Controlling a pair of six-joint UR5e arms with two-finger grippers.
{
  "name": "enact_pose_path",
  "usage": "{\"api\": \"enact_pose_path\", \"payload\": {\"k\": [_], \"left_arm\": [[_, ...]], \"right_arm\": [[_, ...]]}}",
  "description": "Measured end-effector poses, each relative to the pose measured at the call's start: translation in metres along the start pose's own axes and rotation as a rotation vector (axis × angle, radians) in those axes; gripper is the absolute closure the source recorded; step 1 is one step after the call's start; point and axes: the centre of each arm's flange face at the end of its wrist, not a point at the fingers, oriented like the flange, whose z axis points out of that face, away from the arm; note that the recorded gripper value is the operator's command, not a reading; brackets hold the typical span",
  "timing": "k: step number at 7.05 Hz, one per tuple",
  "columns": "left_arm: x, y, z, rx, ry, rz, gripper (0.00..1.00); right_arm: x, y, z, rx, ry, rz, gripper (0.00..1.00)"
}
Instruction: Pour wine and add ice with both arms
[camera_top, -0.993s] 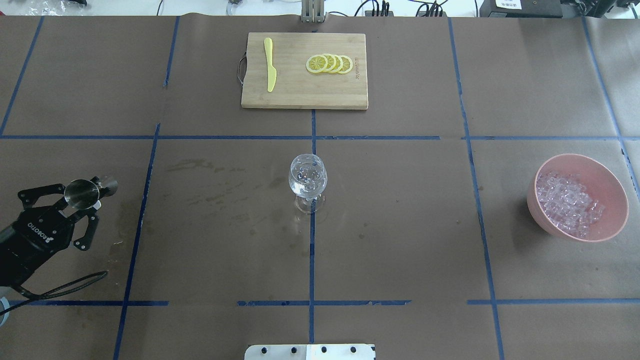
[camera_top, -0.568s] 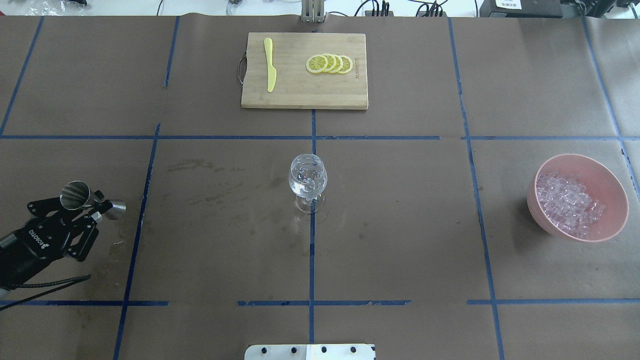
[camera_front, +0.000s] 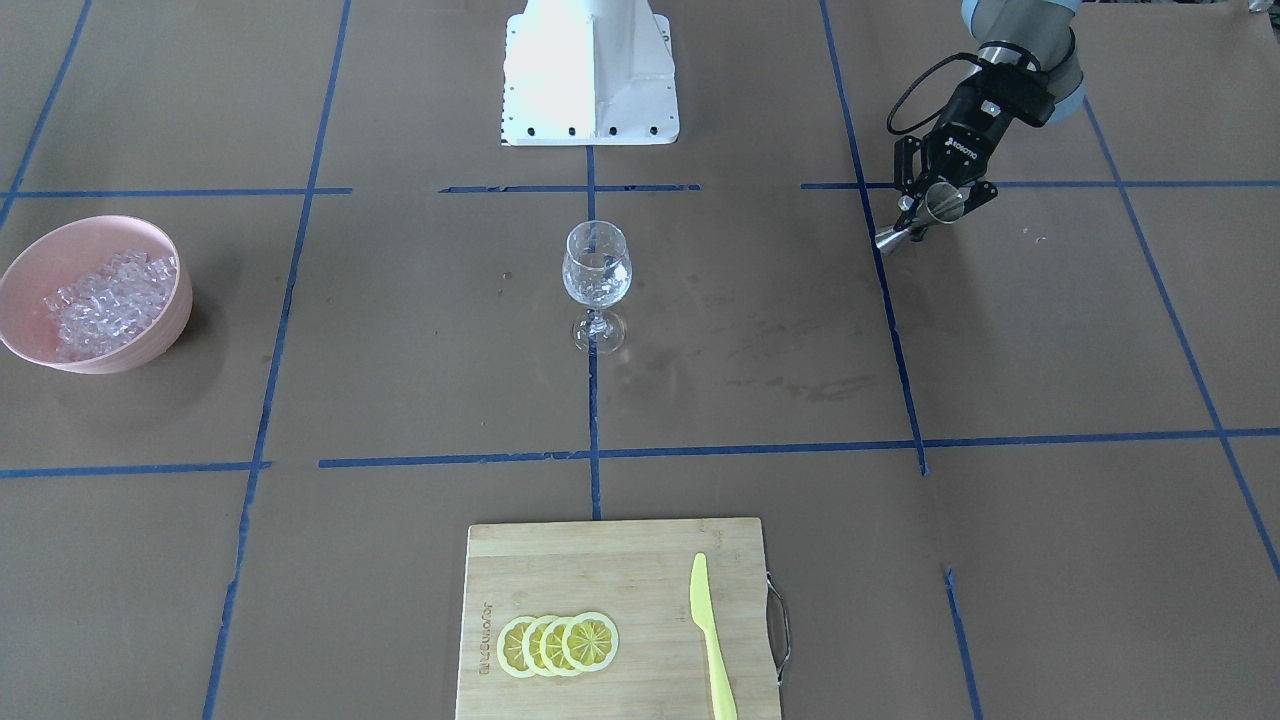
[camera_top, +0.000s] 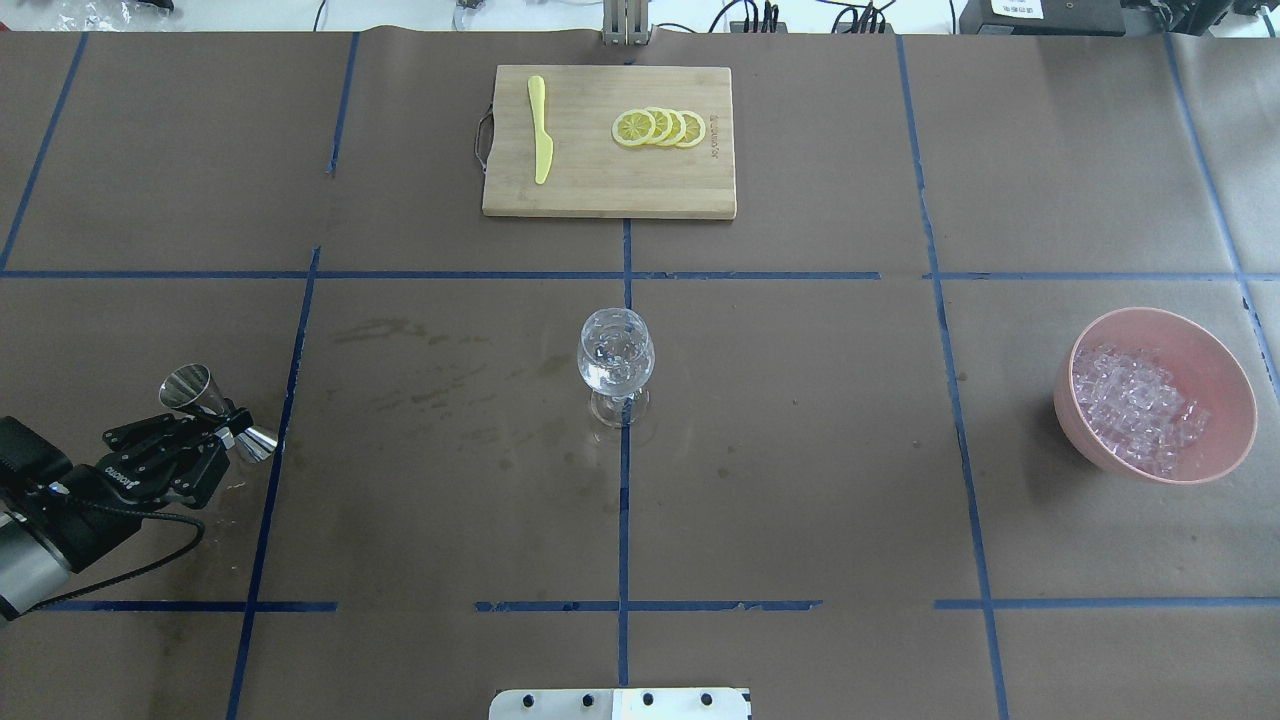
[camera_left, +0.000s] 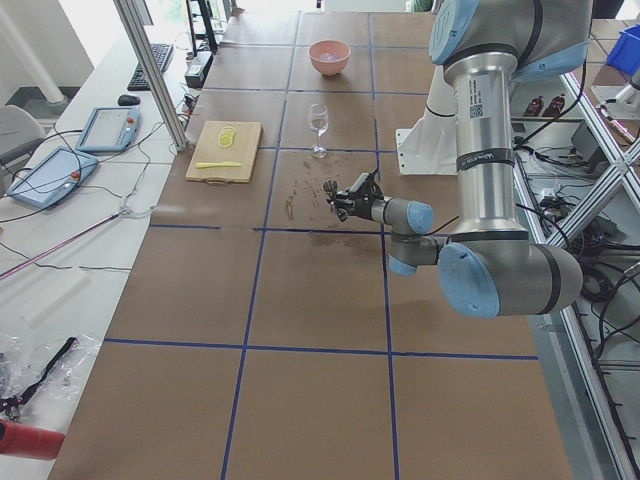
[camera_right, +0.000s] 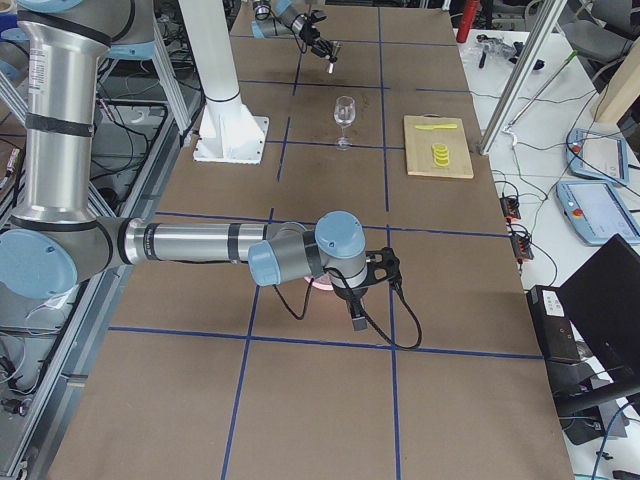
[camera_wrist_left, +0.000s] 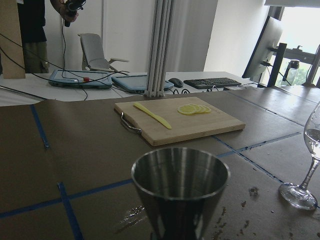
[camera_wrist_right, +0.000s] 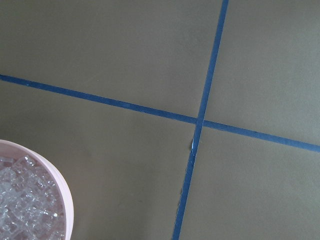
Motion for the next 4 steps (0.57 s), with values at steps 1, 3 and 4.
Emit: {"api": "enact_pose_path", "payload": {"k": [1,3,4], "left_arm": [[-0.006,0.004,0.005,0.01,-0.062,-0.02,1.0],[-0.021,0.008,0.012,0.085,-0.197,0.024,1.0],[-0.021,0.008,0.017,0.118,-0.243,0.047,1.0]], "right_arm": [[-0.001,-0.001,-0.001,0.002,0.0,-0.002,0.0],[-0.002,-0.002,-0.002,0.005,0.0,-0.005,0.0],[-0.003,-0.003,-0.003,0.006,0.0,-0.006,0.0]]}}
